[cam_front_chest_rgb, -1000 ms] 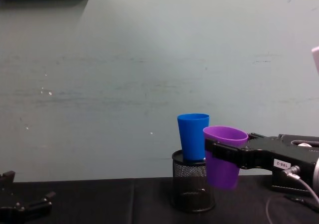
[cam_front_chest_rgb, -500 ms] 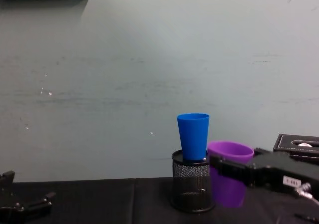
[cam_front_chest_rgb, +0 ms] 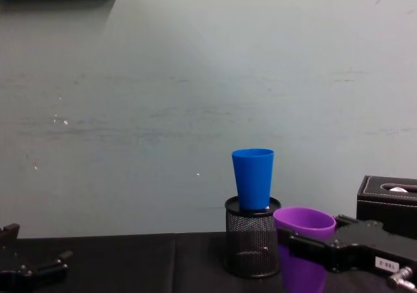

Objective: Pick up one cup with a gripper and tap it against the other cup.

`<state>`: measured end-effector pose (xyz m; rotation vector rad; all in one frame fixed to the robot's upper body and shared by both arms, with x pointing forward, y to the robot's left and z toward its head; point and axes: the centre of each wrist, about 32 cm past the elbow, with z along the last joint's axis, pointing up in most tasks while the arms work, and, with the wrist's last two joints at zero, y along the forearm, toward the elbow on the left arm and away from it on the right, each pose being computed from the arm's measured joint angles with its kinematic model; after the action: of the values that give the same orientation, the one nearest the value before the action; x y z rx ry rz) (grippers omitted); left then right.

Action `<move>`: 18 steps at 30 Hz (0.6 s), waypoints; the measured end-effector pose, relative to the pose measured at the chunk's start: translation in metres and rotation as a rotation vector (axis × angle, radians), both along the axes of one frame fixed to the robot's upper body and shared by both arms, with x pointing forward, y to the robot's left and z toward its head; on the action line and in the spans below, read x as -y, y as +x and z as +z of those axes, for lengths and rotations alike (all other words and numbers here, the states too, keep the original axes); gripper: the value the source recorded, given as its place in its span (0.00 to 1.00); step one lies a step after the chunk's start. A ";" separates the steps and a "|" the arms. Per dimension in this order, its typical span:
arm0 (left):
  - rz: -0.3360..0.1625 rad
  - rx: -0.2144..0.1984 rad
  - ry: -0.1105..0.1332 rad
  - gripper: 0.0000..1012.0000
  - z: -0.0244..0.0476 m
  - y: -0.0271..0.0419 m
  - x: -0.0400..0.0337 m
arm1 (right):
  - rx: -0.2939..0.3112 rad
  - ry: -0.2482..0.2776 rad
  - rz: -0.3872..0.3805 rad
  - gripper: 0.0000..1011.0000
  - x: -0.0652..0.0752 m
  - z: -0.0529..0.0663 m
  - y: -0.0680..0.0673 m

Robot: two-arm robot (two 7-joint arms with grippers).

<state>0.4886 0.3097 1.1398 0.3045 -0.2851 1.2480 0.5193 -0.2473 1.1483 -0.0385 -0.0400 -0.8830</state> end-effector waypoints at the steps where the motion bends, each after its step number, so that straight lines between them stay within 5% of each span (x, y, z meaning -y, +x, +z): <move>1: 0.000 0.000 0.000 1.00 0.0000 0.0000 0.0000 | -0.002 0.000 -0.001 0.73 0.000 -0.001 0.000; 18: 0.000 0.000 0.000 1.00 0.0000 0.0000 0.0000 | -0.033 0.006 -0.015 0.73 0.002 -0.019 -0.002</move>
<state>0.4886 0.3097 1.1398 0.3045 -0.2850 1.2479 0.5169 -0.2498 1.1297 -0.0477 -0.0061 -0.8970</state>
